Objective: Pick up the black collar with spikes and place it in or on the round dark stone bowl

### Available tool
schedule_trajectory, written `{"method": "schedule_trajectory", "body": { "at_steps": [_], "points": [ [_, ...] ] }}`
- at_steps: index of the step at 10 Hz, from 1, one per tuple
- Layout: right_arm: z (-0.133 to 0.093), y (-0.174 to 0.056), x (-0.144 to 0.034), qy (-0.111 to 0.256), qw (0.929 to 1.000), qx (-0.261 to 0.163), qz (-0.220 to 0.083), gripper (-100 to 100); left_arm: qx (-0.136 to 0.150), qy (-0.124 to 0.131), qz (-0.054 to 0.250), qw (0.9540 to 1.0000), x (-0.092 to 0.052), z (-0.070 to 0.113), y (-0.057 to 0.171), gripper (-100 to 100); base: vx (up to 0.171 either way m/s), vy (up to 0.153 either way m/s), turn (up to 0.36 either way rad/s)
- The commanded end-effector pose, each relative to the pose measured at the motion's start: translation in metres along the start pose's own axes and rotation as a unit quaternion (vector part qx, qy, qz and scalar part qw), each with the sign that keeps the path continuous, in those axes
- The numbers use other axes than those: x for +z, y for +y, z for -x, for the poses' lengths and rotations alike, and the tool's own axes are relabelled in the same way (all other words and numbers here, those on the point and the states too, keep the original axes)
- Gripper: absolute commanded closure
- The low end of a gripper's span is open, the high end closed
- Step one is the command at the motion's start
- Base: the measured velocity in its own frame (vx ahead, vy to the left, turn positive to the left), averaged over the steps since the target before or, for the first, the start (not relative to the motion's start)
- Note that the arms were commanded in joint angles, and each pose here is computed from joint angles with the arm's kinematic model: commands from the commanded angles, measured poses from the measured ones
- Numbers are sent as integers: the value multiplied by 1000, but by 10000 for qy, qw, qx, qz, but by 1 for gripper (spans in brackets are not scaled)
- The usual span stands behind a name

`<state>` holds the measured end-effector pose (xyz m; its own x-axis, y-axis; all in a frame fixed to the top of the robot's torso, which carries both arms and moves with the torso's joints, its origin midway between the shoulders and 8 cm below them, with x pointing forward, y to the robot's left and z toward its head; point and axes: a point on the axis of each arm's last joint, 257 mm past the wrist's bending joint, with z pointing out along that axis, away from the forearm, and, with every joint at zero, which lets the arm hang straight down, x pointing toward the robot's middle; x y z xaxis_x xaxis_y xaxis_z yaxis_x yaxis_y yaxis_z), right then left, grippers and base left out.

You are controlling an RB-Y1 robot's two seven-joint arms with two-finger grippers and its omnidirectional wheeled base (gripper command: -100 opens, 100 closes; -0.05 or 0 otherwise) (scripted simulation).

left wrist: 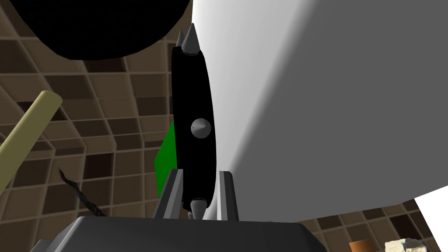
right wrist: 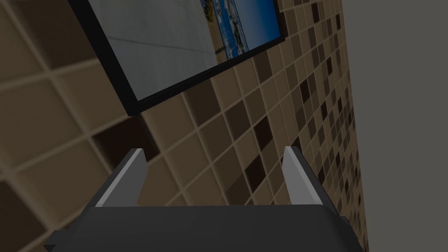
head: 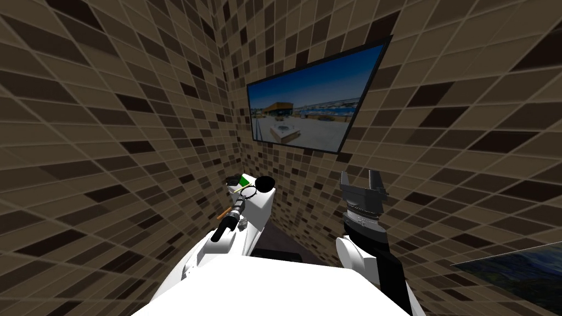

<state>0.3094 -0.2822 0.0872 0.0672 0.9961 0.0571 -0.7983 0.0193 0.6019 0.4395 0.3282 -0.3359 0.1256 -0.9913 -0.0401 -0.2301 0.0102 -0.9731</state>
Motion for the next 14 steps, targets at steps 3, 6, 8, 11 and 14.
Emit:
{"method": "schedule_trajectory", "body": {
  "at_steps": [3, 6, 8, 11, 14],
  "points": [
    [0, 0, 0, 0, 10000, -1, 0, 0, 17, 151, -29, 9999, -5, -26, -3, 100, -11, 46, 138],
    [0, 0, 0, 0, 10000, 0, 0, 0, 185, 197, -36, 9996, 10, -29, -11, 100, -54, 10, 13],
    [0, 0, 0, 0, 10000, 0, 0, 0, 336, 230, -46, 9992, 25, -31, -22, 100, -138, 25, 17],
    [0, 0, 0, 0, 10000, 1, 0, 0, 511, 264, -55, 9983, 43, -33, -35, 100, -124, 9, 19],
    [0, 0, 0, 0, 10000, 0, 0, 0, 793, 283, 32, 9964, 70, -33, -49, 100, -111, 14, 22]
  ]
}}
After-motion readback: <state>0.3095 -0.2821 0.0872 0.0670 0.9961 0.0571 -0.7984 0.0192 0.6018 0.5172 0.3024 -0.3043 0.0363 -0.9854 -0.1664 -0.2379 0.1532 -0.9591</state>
